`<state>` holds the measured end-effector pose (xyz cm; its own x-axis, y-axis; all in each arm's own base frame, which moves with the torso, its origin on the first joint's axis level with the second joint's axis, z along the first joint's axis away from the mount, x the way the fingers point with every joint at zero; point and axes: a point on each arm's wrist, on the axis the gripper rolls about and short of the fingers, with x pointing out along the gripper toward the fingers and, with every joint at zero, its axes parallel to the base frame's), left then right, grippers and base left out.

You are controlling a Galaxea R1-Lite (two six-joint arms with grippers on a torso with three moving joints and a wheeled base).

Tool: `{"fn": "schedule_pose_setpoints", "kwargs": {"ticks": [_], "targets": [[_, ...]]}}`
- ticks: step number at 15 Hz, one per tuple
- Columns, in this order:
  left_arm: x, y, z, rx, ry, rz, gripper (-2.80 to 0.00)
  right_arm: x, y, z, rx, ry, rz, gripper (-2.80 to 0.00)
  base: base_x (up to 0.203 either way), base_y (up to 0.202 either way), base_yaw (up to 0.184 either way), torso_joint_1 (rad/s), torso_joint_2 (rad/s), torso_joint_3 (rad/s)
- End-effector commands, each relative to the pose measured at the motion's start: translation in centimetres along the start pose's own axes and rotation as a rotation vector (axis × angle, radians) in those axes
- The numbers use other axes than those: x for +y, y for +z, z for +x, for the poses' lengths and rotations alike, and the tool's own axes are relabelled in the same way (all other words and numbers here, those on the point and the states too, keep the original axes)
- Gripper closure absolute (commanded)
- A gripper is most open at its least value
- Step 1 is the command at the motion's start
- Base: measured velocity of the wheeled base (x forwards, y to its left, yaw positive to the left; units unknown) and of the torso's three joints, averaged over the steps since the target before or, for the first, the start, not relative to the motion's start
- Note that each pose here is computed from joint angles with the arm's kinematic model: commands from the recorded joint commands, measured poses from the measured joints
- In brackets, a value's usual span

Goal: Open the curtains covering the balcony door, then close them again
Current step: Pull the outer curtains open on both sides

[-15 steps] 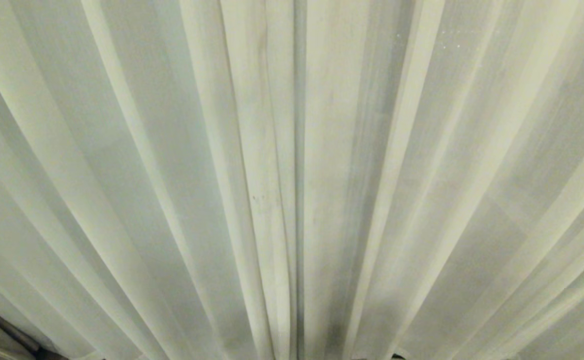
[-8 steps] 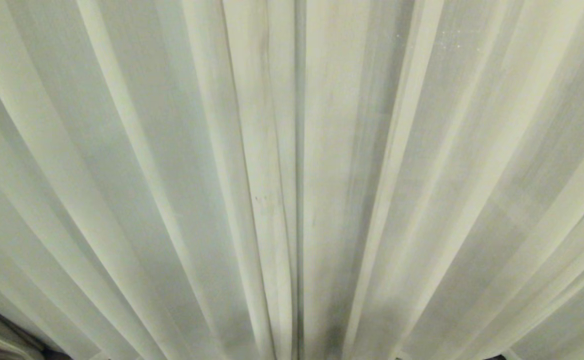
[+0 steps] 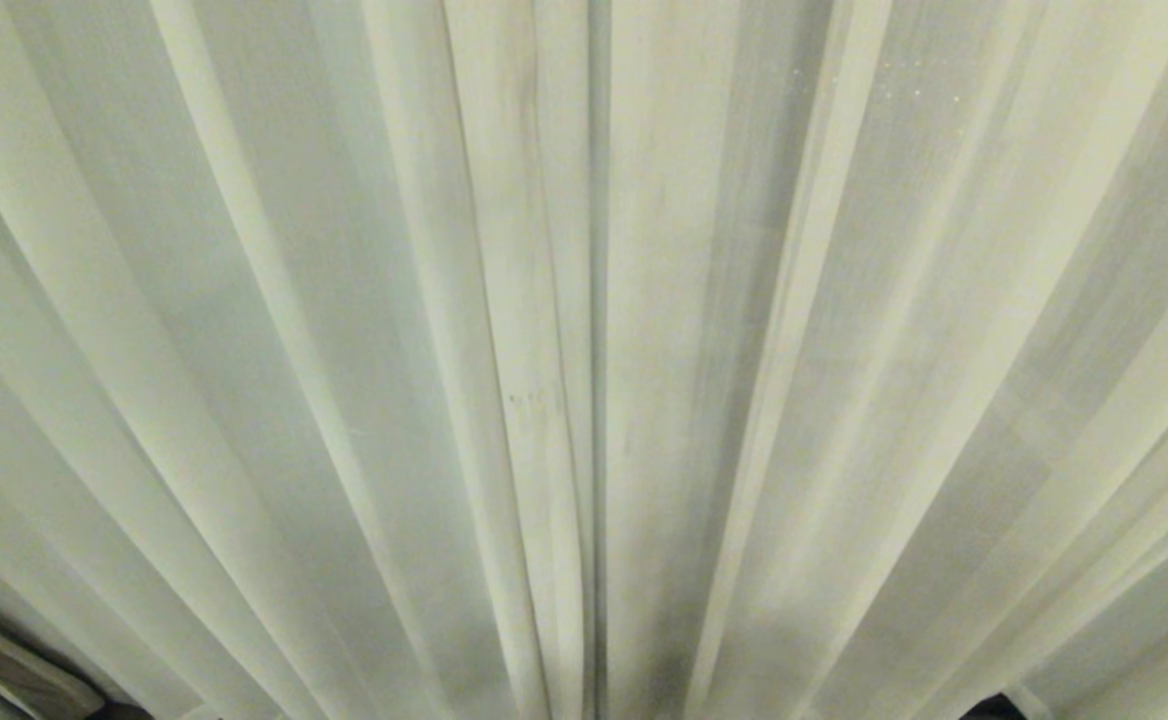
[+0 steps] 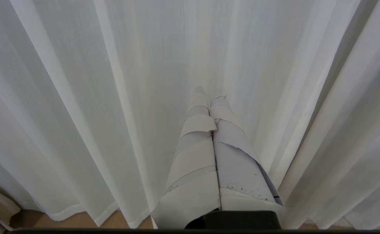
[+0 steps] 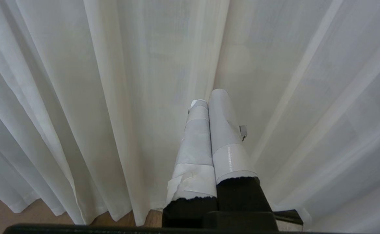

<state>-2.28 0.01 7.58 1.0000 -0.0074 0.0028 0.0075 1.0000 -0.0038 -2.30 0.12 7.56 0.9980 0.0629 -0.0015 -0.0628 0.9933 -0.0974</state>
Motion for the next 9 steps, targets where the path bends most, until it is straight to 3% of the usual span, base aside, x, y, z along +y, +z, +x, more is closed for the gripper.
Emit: {"fn": "schedule_pose_setpoints", "kwargs": {"ticks": [1,5,9], "targets": [[0.0,0.0,0.0,0.000,0.000,-0.001,0.00,0.0,0.0,0.0,0.001,0.002,0.000,0.00,0.000,0.000,0.000,0.000,0.00,0.000],[0.0,0.2,0.0,-0.006,-0.003,0.006,0.00,0.0,0.0,0.0,0.001,0.002,0.000,0.00,0.000,0.000,0.000,0.000,0.00,0.000],[-0.1,1.9,-0.5,-0.053,-0.038,-0.025,0.00,0.0,0.0,0.0,0.001,0.002,0.000,0.00,0.000,0.000,0.000,0.000,0.00,0.000]]}}
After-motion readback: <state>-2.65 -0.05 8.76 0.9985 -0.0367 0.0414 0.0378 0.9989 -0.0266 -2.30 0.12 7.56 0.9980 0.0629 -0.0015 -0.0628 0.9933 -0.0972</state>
